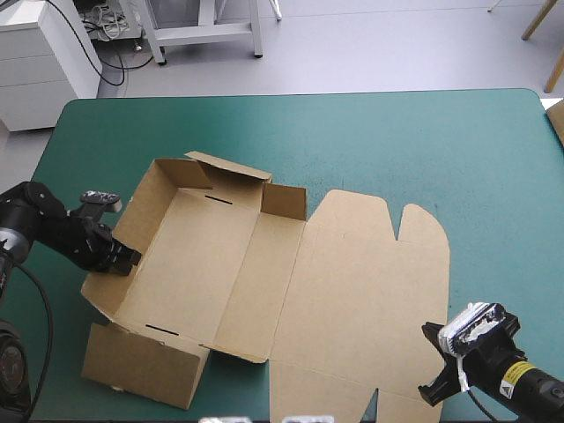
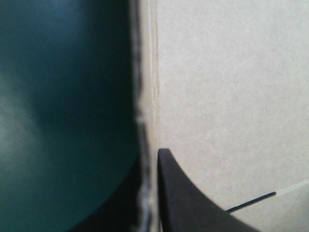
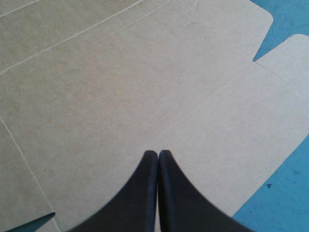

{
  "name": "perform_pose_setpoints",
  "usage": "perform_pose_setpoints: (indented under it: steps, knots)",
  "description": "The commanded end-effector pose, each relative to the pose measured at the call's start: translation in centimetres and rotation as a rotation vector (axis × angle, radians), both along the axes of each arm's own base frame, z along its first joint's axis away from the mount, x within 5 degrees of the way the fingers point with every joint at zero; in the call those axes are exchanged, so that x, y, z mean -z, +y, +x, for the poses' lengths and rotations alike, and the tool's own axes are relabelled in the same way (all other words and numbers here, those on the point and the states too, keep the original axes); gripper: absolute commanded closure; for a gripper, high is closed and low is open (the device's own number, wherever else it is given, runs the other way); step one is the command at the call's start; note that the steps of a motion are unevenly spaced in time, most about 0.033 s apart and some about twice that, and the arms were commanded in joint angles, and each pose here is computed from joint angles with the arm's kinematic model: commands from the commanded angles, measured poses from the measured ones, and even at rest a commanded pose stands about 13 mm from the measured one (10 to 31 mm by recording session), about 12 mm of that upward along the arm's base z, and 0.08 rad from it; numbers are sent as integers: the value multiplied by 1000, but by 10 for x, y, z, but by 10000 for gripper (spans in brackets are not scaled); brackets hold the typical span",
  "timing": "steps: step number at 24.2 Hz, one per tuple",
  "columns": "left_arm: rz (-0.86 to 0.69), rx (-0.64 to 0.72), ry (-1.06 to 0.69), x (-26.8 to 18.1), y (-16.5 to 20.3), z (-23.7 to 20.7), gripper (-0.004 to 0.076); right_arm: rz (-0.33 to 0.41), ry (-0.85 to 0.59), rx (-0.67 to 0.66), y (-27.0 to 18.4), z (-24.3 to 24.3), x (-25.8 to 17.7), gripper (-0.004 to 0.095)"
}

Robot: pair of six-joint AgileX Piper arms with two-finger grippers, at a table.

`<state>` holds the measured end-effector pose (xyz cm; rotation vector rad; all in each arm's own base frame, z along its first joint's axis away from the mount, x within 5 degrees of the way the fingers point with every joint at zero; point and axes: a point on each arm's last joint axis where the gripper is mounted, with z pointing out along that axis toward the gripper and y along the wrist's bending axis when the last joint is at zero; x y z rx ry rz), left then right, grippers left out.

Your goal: Fold the box

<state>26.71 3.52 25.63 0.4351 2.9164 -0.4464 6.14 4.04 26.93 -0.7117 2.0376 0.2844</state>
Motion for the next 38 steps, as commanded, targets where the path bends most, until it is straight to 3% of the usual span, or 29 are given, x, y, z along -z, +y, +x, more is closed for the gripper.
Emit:
perform_pose_setpoints:
  steps: [1, 8, 14, 25, 30, 32, 37, 38]
  knots:
    - [106, 98, -175, -39, -17, 16, 731, 47, -72, 8, 1, 3, -13, 929]
    - [382, 383, -518, -85, -77, 42, 731, 47, -72, 8, 1, 3, -13, 929]
    - [531, 588, -799, -107, -128, 48, 731, 64, -62, 6, 2, 3, -13, 929]
    - [624, 954, -1054, -119, -220, 13, 731, 75, -54, 5, 3, 2, -12, 929]
    - [686, 1018, -1117, -116, -260, -22, 731, 82, -46, 60, 0, 4, -12, 929]
    - [777, 1054, -1114, -91, -270, -37, 731, 68, -69, 99, -4, 7, -13, 929]
    - [681, 1053, -1113, -56, -280, -57, 731, 66, -88, 111, -5, 8, -14, 902]
    - [672, 1041, -1116, -57, -281, -59, 731, 55, -79, 108, -5, 8, -13, 827]
